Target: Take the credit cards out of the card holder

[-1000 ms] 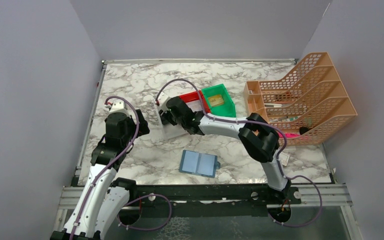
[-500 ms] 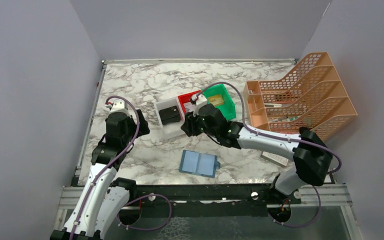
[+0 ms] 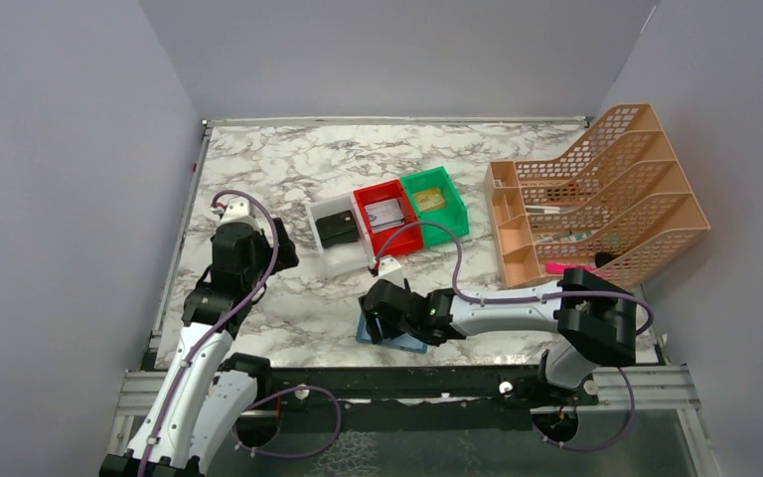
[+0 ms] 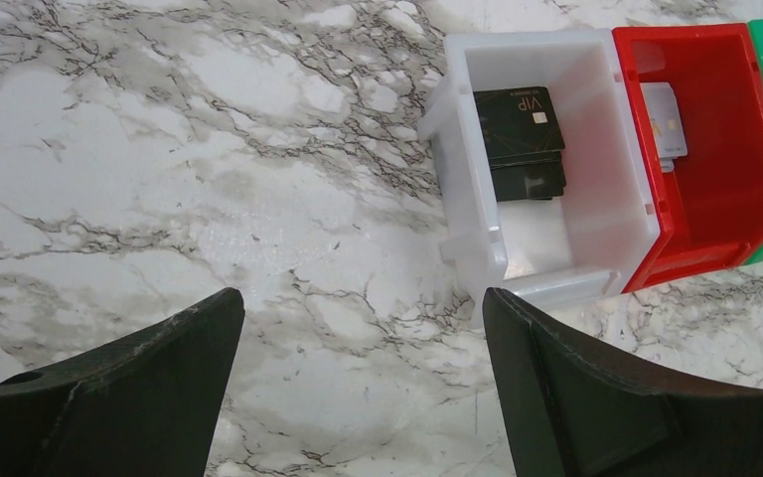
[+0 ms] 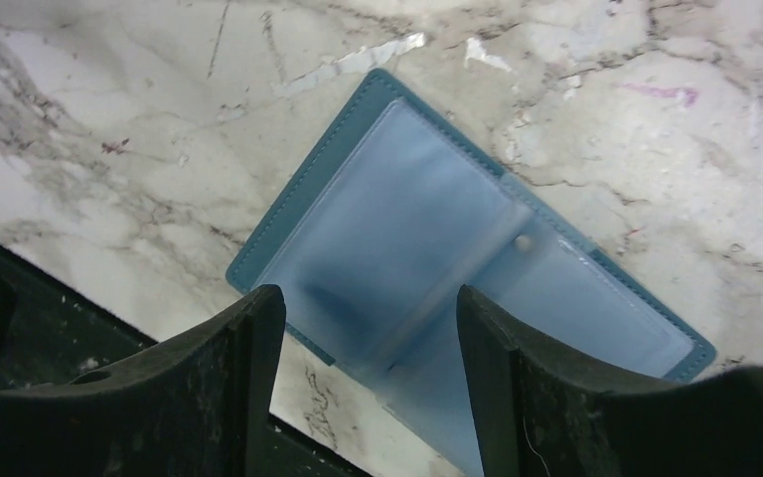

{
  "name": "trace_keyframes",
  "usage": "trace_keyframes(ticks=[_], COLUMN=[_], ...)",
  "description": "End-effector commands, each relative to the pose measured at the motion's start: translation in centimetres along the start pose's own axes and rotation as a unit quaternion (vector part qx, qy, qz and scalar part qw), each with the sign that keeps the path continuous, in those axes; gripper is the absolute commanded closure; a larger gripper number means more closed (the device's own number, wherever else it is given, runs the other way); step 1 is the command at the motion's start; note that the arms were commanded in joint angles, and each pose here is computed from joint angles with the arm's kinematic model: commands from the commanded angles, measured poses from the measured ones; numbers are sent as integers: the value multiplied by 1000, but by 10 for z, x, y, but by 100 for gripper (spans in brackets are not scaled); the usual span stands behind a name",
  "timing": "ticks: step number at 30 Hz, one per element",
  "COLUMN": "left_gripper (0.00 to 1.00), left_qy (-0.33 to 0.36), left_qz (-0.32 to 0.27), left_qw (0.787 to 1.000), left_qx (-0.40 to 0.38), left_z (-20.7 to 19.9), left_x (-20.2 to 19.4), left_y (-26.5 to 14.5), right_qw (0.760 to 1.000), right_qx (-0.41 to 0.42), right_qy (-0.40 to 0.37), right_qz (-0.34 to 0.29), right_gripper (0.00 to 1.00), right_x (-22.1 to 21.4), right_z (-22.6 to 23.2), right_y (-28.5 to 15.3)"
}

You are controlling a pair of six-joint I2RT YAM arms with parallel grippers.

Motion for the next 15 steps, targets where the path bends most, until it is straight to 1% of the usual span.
trace_keyframes(ticks=[1,4,6,10,12,15], left_gripper=[7,7,7,7,7,7], left_qy=[2,2,2,3,2,3], left_qz=[-3,-4,-4,-3,-3,-2], left_qw=[1000,1000,1000,1000,1000,1000], left_qx=[-6,-5,-4,-2,-2,-3], left_z=[-1,-1,0,0,0,0], left_x=[1,1,1,0,0,0], left_y=[3,3,3,3,3,4], right_qw=[997,997,998,998,997,993], right_qx=[-76,-79,-67,-44,-61,-100], right_qy=[19,17,21,38,49,47], right_qz=[-19,-6,1,1,4,31], right_gripper=[31,30,27,25,24,24], right_x=[11,6,3,3,1,-12], right_z=[-19,-17,-11,-1,-4,-14], right_y=[1,8,12,17,20,28])
Point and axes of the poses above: each gripper's point midway between its finger pads, its own y axis out along the fingers, its own z axis along the line the jaws close on, x = y × z, the point moved 1 cm from there along -y, back along the fingers, and after that the axes turned 7 degrees about -y, right-handed, at the moved point
